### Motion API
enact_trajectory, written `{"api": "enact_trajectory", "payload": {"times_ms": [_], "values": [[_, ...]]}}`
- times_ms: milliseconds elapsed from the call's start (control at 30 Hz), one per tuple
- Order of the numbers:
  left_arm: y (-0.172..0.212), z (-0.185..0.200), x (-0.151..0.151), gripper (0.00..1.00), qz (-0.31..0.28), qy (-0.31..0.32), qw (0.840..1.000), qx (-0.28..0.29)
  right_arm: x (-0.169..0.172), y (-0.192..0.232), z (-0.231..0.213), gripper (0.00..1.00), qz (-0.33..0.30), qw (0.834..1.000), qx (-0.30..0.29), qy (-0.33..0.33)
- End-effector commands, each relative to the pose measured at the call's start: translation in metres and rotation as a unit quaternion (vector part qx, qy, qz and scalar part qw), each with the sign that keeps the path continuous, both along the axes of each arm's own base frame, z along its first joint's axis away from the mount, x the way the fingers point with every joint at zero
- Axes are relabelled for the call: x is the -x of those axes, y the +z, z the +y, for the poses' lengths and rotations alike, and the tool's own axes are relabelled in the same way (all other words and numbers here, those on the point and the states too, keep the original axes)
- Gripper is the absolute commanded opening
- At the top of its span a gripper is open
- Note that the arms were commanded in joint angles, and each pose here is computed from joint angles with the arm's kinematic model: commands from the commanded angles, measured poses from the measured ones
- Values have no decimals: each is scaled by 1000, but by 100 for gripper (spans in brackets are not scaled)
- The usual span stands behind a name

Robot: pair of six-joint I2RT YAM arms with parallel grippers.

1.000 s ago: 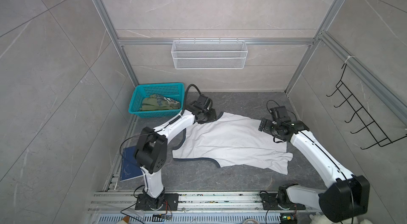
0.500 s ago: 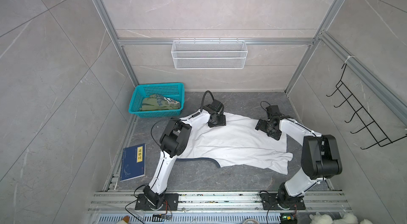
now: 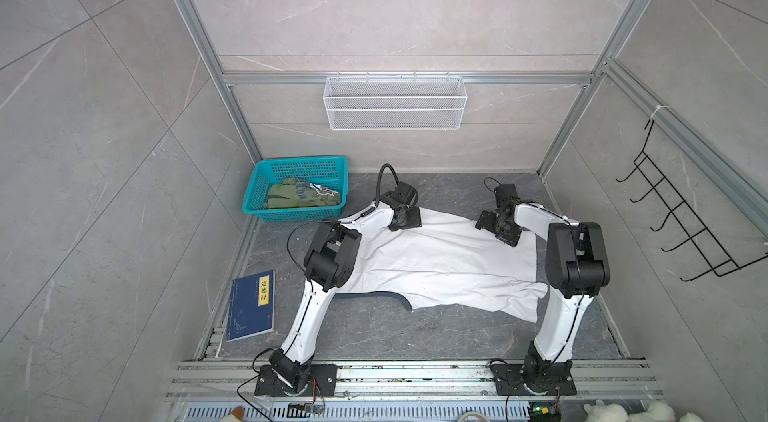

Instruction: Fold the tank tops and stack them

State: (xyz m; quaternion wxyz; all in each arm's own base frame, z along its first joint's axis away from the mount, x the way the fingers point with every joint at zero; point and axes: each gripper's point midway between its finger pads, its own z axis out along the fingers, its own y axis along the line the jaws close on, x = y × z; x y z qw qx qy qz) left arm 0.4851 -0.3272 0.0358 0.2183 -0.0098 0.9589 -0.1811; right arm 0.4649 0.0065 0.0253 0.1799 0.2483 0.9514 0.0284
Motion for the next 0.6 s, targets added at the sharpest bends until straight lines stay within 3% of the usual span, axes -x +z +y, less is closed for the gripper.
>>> {"api": "enact_trajectory", "payload": {"times_ms": [0,300,500,567], "values": [[-35,34,-18,69,24,40,998,-35,-17,-13,7,99,18,1000,-15,16],[-2,11,-40,69,21,34,999,17,-101,1,15,99,0,997,-22,72],[78,3,1,74,-16,-13,1000,-14,-105,78,16,99,-44,993,-4,111],[102,3,24,75,-33,-30,999,-24,-89,81,27,99,-61,991,-44,113]]}}
